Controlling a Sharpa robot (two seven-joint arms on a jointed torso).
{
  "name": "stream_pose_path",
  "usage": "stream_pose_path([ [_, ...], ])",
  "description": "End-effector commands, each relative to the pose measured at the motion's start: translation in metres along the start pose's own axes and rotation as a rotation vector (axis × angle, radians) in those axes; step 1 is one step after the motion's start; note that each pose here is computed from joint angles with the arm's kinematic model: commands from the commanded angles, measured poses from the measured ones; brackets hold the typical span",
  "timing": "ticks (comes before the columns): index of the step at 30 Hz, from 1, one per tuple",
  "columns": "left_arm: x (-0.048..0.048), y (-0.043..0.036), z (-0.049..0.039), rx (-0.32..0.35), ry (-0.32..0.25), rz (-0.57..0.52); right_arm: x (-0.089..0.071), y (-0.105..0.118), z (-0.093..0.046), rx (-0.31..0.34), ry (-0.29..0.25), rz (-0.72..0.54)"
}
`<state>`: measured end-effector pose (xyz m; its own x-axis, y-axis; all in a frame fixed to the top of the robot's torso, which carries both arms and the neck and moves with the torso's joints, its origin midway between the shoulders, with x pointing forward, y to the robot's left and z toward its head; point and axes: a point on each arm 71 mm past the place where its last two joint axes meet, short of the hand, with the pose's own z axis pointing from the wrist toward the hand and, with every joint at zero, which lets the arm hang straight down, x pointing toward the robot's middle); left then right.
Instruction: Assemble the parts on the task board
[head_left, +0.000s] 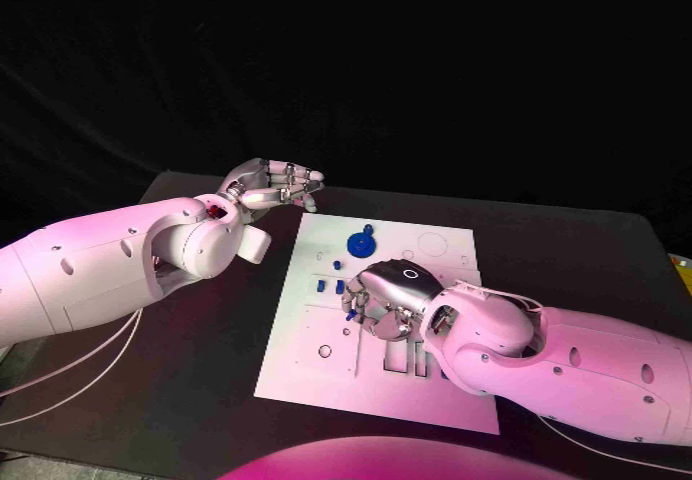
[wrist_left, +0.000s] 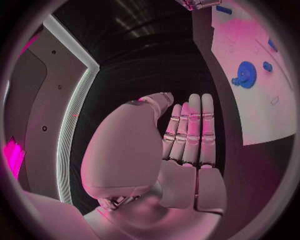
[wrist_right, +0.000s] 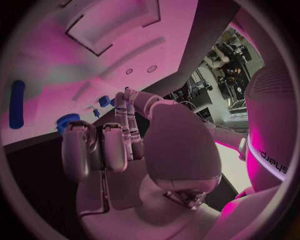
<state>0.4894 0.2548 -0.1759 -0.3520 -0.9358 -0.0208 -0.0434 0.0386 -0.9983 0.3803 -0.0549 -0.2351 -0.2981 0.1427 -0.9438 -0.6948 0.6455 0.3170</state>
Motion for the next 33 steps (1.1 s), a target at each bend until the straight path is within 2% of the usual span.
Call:
stream_pose_path([
  [1, 0.0031, -0.0013, 0.0008, 0.006, 0.018, -0.009, 0.004, 0.003, 0.001, -0.019, 0.021, -0.019],
  [12, 0.0042, -0.0011, 0.0013, 0.004, 0.022, -0.010, 0.015, 0.004, 0.002, -0.019, 0.052, -0.020],
  [33, 0.0037, -0.0005, 0.0015, -0.002, 0.024, -0.010, 0.021, 0.003, 0.002, -0.016, 0.076, -0.035],
])
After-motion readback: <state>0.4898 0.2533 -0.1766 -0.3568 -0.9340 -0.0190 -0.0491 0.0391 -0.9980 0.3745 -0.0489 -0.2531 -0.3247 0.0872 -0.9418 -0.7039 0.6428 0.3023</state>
